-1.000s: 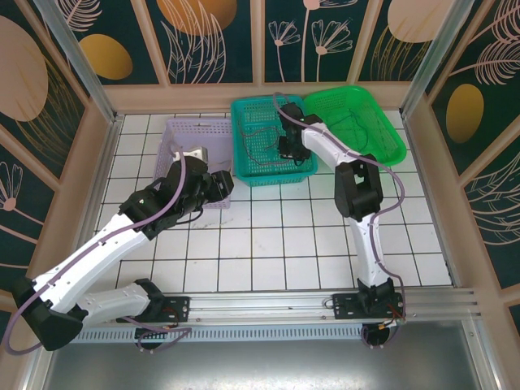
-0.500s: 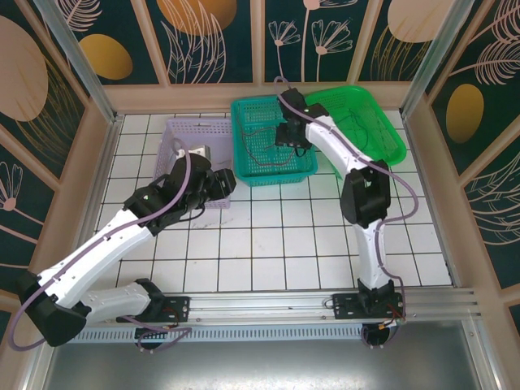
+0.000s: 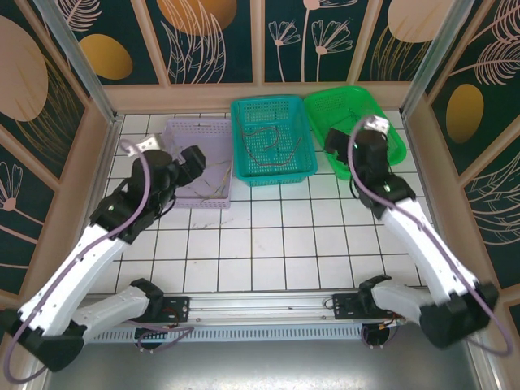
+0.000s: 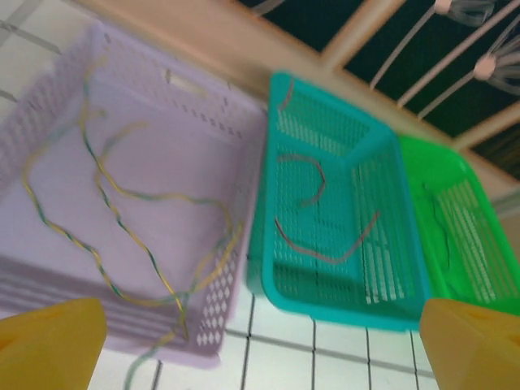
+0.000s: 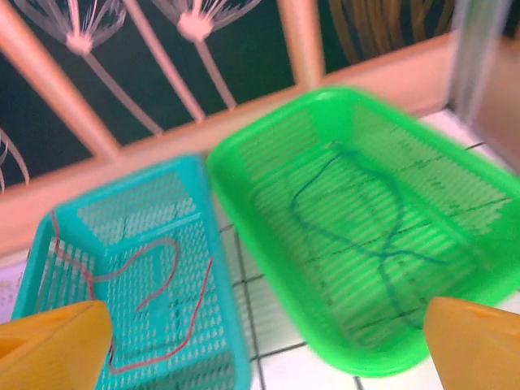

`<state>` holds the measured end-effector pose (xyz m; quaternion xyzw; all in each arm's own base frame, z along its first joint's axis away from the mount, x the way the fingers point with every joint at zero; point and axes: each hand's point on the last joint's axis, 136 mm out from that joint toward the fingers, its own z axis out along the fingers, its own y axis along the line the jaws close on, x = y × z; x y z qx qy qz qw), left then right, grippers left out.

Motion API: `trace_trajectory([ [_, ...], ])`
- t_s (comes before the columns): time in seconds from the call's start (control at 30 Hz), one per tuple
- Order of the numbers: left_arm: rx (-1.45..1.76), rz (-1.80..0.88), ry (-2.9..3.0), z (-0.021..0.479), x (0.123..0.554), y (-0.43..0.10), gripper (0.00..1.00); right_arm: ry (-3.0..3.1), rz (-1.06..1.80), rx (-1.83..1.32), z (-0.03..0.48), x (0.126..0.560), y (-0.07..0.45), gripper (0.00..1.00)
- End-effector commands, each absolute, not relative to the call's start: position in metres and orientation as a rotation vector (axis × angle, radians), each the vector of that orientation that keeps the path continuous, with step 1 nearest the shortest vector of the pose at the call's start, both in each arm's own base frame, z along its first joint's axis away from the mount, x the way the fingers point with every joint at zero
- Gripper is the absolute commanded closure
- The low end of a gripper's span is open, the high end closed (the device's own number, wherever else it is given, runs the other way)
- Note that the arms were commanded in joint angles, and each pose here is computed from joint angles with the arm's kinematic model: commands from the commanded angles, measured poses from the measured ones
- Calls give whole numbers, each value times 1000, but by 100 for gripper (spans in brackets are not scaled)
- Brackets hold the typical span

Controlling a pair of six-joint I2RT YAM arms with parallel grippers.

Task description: Untangle the cables

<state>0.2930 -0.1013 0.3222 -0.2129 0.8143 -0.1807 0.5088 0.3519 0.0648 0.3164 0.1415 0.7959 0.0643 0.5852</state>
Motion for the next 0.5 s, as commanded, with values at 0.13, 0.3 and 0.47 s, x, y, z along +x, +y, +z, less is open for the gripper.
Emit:
trace_trajectory([
  [0.13,-416,244,1717,279,283,-15,1,1705,-118,247,247,323,-10,1],
  [0.3,-393,317,1766,207,286,13,1,1688,-53,269,183,314,-30,1],
  [0.47,-372,237,1725,167,300,20,1,1690,19,206,151,322,-27,1],
])
